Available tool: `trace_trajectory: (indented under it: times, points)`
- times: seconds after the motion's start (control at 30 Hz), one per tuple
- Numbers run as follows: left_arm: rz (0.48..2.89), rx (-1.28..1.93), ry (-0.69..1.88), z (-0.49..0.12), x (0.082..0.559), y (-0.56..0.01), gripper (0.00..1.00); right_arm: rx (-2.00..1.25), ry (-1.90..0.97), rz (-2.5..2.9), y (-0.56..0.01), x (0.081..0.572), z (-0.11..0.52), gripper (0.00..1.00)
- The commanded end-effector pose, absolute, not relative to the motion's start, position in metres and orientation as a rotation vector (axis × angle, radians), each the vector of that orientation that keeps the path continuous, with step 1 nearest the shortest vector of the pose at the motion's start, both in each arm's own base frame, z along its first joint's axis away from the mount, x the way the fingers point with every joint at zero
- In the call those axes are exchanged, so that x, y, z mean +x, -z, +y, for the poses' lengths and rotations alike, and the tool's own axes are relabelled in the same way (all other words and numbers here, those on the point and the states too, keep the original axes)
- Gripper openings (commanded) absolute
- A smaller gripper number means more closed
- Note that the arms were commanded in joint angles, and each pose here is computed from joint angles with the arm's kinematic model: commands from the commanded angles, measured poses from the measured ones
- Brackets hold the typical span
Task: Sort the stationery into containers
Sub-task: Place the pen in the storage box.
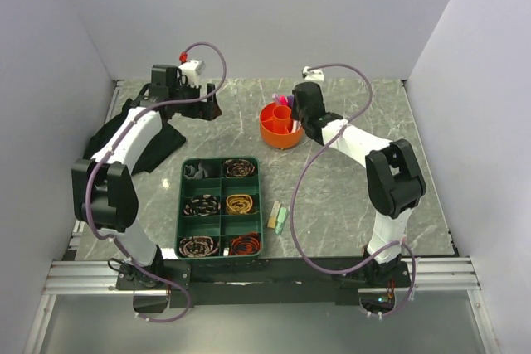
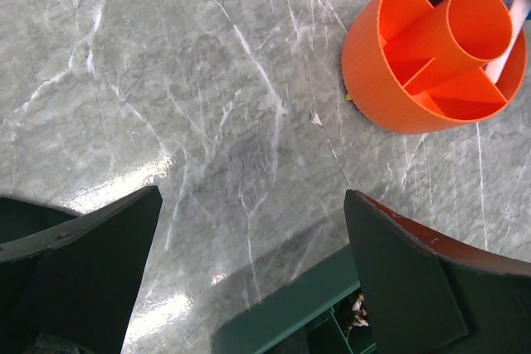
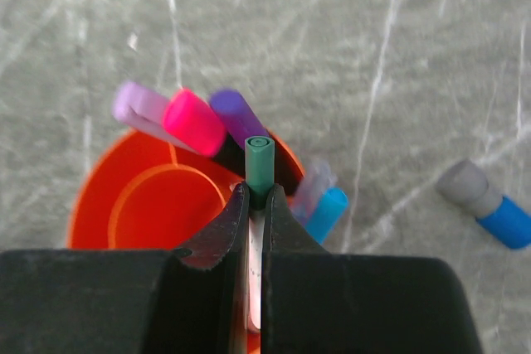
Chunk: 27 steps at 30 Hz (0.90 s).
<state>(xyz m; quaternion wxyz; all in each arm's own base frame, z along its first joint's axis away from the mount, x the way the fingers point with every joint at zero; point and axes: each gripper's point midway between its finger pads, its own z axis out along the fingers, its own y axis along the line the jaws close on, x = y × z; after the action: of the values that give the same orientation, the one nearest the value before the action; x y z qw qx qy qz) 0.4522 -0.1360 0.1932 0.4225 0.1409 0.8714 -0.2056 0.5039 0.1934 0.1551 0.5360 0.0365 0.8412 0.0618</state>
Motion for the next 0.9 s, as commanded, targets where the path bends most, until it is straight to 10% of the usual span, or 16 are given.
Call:
trace_trajectory:
  times: [0.0, 0.13, 0.23, 0.43, 0.63, 0.87]
  points:
    - [2.081, 0.359, 0.537, -0.137, 0.446, -0.227, 0.99, 0.163, -0.1, 1.945, -0.173, 0.497, 0.178, 0.0]
    - [2.081, 0.35, 0.546, -0.138, 0.442, -0.225, 0.99, 0.175, -0.09, 1.942, -0.176, 0.491, 0.174, 0.0]
    - [2.074, 0.349, 0.555, -0.139, 0.439, -0.225, 0.99, 0.17, -0.102, 1.945, -0.181, 0.484, 0.173, 0.32]
    - [2.031, 0.348, 0.567, -0.14, 0.439, -0.232, 0.99, 0.138, -0.173, 1.989, -0.197, 0.457, 0.175, 0.61]
    - [1.965, 0.396, 0.582, -0.15, 0.438, -0.251, 0.99, -0.031, -0.174, 2.02, -0.24, 0.418, 0.152, 0.7]
    - [1.907, 0.415, 0.647, -0.165, 0.43, -0.263, 0.99, -0.938, -0.147, 2.103, -0.22, 0.341, 0.095, 0.79]
